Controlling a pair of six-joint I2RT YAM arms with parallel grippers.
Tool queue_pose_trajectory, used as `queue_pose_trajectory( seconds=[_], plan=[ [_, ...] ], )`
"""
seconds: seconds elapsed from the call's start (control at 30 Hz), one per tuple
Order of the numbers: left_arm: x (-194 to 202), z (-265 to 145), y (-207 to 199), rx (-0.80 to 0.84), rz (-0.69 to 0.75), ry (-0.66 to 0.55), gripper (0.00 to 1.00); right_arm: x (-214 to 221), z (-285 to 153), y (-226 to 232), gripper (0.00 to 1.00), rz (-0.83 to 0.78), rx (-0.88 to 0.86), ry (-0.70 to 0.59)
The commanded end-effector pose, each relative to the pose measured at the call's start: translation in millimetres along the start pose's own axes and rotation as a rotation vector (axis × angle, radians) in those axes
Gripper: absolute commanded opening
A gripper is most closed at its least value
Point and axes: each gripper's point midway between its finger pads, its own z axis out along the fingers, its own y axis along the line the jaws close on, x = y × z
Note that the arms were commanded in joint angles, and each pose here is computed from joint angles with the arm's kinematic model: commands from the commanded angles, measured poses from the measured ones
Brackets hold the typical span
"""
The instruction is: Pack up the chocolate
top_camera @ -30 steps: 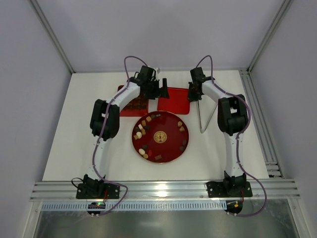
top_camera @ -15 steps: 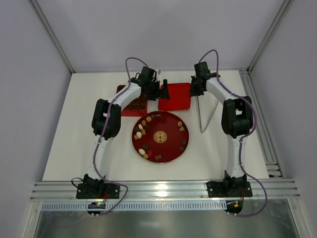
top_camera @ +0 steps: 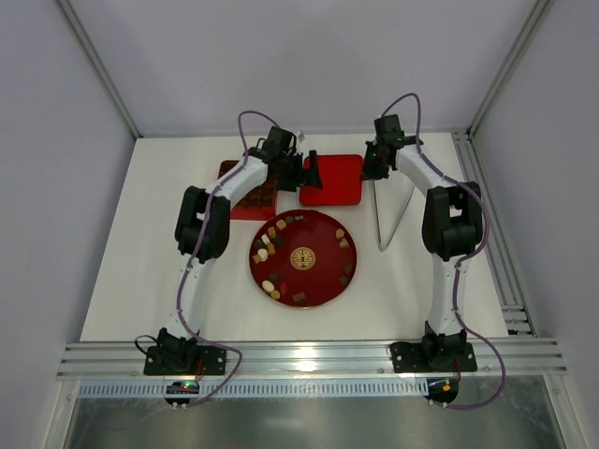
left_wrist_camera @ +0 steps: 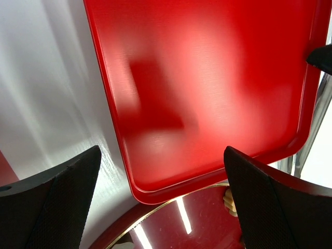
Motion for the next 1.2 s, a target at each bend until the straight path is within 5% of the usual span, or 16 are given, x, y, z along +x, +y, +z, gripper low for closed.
queue_pose_trajectory(
  seconds=[0.0,0.47,0.67,1.0,1.17],
  plan=[
    [-17.4,-4.3,-18.7,0.066,0.011,-0.039,0.98,-38.4,-45.9,21.8,0.04,0.028,-0.107,-0.117],
    [-33.0,-21.0,-55.6,0.21,-0.046,-0.069,0.86,-36.8,-59.6,27.1,0.04,0.065,-0.181,-0.122],
    [-43.3,-44.0,-83.4,0.319,-0.084,-0.097,0.63,-36.5,-70.6,29.2,0.04,0.07,-0.188,-0.137],
    [-36.3,-80.5,-111.6,0.429,-0.149,-0.087,0.0,-18.8,-99.4,45.1,0.04,0.009,-0.189,-0.169],
    [-28.4,-97.3,-117.7,0.451,-0.16,-0.072,0.0,-13.2,-121.0,50.2,0.06,-0.023,-0.166,-0.209]
  ],
)
